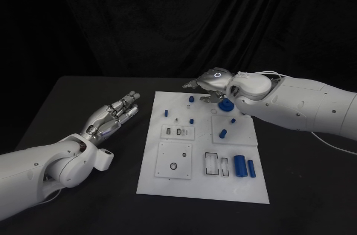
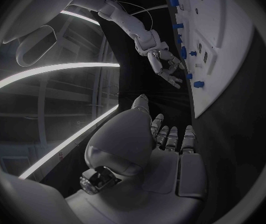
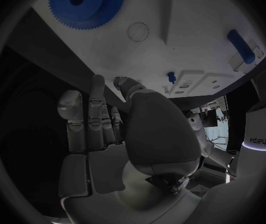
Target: Assemble the parts on the task board
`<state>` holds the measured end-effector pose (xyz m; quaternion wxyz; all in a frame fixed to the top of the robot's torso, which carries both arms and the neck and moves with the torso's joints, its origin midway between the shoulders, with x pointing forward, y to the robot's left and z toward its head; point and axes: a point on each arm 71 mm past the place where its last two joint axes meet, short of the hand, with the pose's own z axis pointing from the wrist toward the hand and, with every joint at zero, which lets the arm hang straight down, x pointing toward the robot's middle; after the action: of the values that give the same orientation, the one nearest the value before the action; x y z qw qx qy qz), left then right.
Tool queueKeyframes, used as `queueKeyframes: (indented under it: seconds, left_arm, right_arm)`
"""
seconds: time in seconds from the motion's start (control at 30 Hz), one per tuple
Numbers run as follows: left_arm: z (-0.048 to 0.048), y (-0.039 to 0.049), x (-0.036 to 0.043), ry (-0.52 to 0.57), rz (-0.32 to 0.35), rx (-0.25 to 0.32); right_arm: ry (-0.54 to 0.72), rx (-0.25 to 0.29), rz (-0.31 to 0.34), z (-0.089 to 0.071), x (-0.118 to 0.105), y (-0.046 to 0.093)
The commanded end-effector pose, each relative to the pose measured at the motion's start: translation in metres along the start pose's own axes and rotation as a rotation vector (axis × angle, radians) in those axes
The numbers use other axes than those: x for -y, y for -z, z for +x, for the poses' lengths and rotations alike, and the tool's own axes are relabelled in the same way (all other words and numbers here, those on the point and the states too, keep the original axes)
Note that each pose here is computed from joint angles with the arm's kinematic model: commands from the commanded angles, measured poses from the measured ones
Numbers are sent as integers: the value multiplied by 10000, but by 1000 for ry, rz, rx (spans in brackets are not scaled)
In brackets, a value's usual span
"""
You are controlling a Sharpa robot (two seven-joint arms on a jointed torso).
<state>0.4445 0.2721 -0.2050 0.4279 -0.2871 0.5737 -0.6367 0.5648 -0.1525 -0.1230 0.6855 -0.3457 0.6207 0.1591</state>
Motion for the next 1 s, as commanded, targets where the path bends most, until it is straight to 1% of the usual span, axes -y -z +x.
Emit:
queueKeyframes:
  seconds: [0.03, 0.1, 0.23, 0.3, 0.33, 0.4, 0.53, 0.6, 0.8, 1.0]
  left_arm:
    - [6, 3, 78, 3, 99, -13]
    - [7, 6, 80, 4, 99, -14]
    - [6, 10, 82, 4, 99, -14]
    - [1, 15, 82, 4, 98, -13]
    - [-1, 17, 82, 4, 98, -12]
    - [-6, 21, 82, 3, 98, -12]
    - [-11, 24, 81, 3, 96, -11]
    - [-10, 21, 80, 4, 96, -13]
    - [2, 7, 74, 8, 96, -18]
    - [2, 5, 72, 9, 96, -20]
  right_arm:
    - [-28, 108, 61, -136, 94, 65]
    - [-44, 118, 78, -162, 156, 165]
    - [-78, 112, 103, -153, 247, 348]
    - [-114, 92, 123, -121, 308, 467]
    - [-127, 83, 130, -108, 327, 504]
    - [-166, 51, 152, -62, 384, 613]
    - [-235, -8, 195, 28, 476, 795]
    - [-256, -27, 212, 63, 512, 862]
    - [-283, -72, 264, 160, 601, 985]
    - [-288, -91, 293, 224, 654, 1025]
